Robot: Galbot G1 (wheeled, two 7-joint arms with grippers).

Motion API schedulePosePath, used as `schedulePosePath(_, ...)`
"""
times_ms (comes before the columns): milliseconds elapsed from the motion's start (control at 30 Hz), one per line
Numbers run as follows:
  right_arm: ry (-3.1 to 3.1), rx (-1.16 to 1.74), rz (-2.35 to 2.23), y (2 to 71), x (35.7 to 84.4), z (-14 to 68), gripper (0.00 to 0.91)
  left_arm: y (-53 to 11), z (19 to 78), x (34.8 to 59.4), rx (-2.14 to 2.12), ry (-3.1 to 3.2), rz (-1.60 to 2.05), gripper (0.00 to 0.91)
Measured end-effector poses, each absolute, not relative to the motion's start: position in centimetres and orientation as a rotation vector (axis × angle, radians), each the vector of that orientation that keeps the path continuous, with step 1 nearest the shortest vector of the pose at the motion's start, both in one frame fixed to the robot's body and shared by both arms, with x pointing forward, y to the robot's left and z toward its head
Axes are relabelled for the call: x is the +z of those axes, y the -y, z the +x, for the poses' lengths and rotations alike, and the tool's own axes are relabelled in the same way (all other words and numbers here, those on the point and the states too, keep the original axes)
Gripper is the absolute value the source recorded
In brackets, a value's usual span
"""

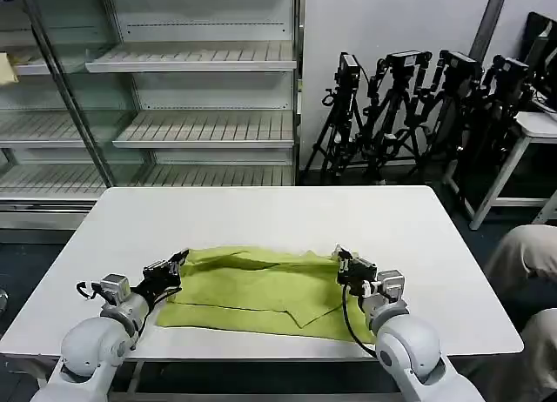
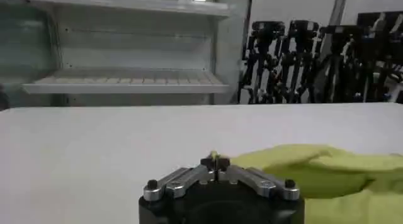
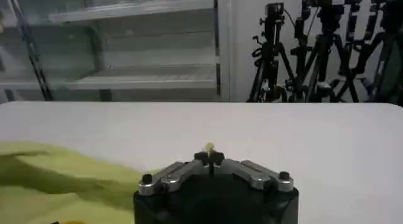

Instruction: Fold and organize the clothes.

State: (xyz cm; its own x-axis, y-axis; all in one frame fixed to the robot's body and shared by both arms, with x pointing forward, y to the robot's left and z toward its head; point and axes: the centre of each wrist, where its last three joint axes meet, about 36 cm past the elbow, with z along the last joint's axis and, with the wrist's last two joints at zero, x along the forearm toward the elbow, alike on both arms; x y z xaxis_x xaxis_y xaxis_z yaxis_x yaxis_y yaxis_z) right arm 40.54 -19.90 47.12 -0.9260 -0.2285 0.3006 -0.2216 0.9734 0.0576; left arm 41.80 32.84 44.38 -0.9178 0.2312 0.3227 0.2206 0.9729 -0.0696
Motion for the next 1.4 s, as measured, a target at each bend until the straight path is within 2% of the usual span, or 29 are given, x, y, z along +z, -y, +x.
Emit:
schedulePosePath(433, 2.828, 0.009, 0.325, 20.3, 47.6, 38.9, 0.0, -33.2, 40.3, 43.7, 0.018, 2.757, -0.329, 0.02)
schedulePosePath(1400, 2.777, 0.045, 0.309, 21.0, 45.6, 36.6, 0.0, -32.9, 39.2, 42.7, -0.017, 2.725, -0.347, 0.02)
